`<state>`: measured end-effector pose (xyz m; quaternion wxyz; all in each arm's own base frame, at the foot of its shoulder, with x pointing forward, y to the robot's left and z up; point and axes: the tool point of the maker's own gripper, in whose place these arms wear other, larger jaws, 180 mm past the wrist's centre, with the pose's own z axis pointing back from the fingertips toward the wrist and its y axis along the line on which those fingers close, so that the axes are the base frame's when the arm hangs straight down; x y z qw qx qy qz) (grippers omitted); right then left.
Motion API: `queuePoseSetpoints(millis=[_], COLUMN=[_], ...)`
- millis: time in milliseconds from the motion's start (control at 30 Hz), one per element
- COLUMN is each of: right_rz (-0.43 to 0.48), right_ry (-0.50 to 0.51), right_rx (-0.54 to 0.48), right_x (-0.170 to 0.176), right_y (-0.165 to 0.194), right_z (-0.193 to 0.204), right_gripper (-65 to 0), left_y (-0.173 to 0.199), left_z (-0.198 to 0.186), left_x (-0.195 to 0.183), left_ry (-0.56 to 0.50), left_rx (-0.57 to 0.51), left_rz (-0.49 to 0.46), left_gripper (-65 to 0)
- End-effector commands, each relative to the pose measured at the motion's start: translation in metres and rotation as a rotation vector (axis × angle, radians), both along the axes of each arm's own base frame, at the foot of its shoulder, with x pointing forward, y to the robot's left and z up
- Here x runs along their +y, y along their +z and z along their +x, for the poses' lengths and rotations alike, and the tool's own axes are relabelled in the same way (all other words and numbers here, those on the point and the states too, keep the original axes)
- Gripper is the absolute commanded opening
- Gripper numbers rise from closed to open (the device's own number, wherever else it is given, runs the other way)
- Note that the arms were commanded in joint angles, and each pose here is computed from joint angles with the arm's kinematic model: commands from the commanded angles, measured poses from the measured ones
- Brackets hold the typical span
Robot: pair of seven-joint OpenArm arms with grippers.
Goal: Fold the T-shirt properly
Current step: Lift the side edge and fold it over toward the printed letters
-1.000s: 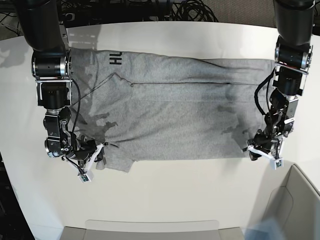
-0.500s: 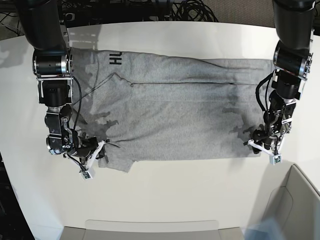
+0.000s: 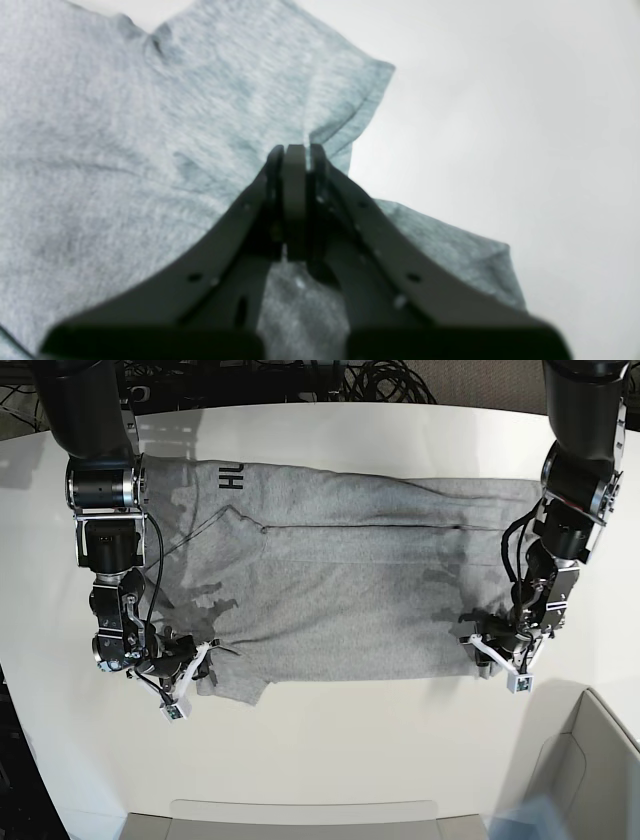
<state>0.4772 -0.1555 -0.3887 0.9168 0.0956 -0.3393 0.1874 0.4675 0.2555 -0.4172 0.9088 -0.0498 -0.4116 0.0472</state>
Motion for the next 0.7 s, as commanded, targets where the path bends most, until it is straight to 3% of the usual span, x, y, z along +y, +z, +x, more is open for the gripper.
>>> queuePoseSetpoints(millis=[0, 133, 300, 400, 667], right_rz=[0.015, 0.011, -0.001, -0.01, -0.074], right_ry=[-0.004, 0.006, 0.033, 0.038, 0.079], right_rx=[-0.078, -0.108, -0.188, -0.195, -0.183], right_x=[-0.001, 0.001, 0.008, 0.009, 0.014], right_y=[0.029, 0.039, 0.066, 0.071, 0.073], right_z=[0.02, 0.026, 0.034, 0.035, 0.012], right_gripper=[-65.0, -65.0, -65.0, -65.0, -65.0], left_y=[0.025, 0.029, 0.049, 0.052, 0.052], left_z=[0.018, 0.021, 0.031, 0.031, 0.007], left_x=[0.006, 0.011, 0.028, 0.033, 0.018], left_ry=[0.008, 0.031, 0.125, 0.16, 0.111], left_rx=[-0.071, -0.099, -0.188, -0.187, -0.183], left_rz=[0.001, 0.013, -0.023, -0.068, -0.123], left_gripper=[-47.1, -55.3, -58.3, -58.6, -58.6])
